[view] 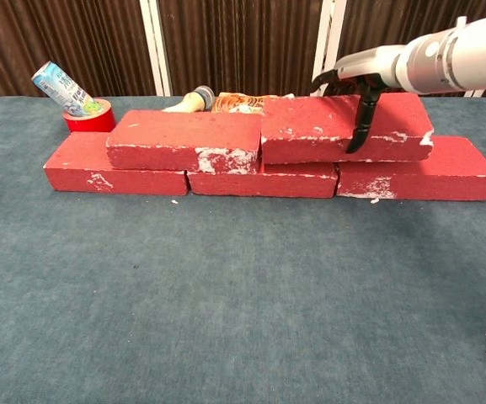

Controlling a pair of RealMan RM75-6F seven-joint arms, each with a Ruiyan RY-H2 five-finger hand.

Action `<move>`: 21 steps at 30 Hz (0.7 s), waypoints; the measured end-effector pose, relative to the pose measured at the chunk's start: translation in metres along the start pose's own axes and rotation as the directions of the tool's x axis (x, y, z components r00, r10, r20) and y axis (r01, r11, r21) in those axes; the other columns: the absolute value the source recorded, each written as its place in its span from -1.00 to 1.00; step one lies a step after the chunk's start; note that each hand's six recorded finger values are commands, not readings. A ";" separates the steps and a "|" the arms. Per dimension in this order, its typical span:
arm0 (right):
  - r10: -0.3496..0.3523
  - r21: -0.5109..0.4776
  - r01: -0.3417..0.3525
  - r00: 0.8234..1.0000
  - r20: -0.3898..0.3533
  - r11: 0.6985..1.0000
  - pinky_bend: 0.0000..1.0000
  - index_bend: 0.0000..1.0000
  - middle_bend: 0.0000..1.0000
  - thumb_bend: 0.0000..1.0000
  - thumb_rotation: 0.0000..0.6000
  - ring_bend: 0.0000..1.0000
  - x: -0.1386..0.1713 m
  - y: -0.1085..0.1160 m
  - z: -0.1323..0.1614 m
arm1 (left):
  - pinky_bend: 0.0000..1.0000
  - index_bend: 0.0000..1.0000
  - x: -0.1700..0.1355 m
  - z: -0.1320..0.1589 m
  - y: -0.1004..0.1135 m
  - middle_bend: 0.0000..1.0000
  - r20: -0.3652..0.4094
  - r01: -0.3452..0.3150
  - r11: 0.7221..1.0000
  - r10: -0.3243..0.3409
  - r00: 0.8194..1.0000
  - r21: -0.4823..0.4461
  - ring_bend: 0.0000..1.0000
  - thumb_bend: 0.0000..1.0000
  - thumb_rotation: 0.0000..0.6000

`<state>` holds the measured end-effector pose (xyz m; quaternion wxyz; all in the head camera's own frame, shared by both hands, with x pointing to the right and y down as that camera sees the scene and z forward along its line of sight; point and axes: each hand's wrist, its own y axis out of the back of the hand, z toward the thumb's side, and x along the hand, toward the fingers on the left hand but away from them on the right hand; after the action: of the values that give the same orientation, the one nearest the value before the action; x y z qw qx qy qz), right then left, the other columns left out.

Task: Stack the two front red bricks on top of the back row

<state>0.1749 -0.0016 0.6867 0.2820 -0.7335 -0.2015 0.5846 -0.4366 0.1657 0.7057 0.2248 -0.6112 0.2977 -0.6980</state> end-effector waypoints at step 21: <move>0.017 -0.002 -0.017 1.000 -0.002 1.000 -0.91 -0.84 -0.47 -0.89 1.00 -0.42 -0.007 -0.008 0.001 | -0.92 -1.00 0.001 -0.002 -0.001 -1.00 -0.009 -0.001 1.000 0.001 1.000 -0.002 -1.00 -0.47 1.00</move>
<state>0.1729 0.0003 0.6965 0.2764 -0.7362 -0.1958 0.5859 -0.4384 0.1666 0.7068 0.2234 -0.6081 0.2998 -0.7003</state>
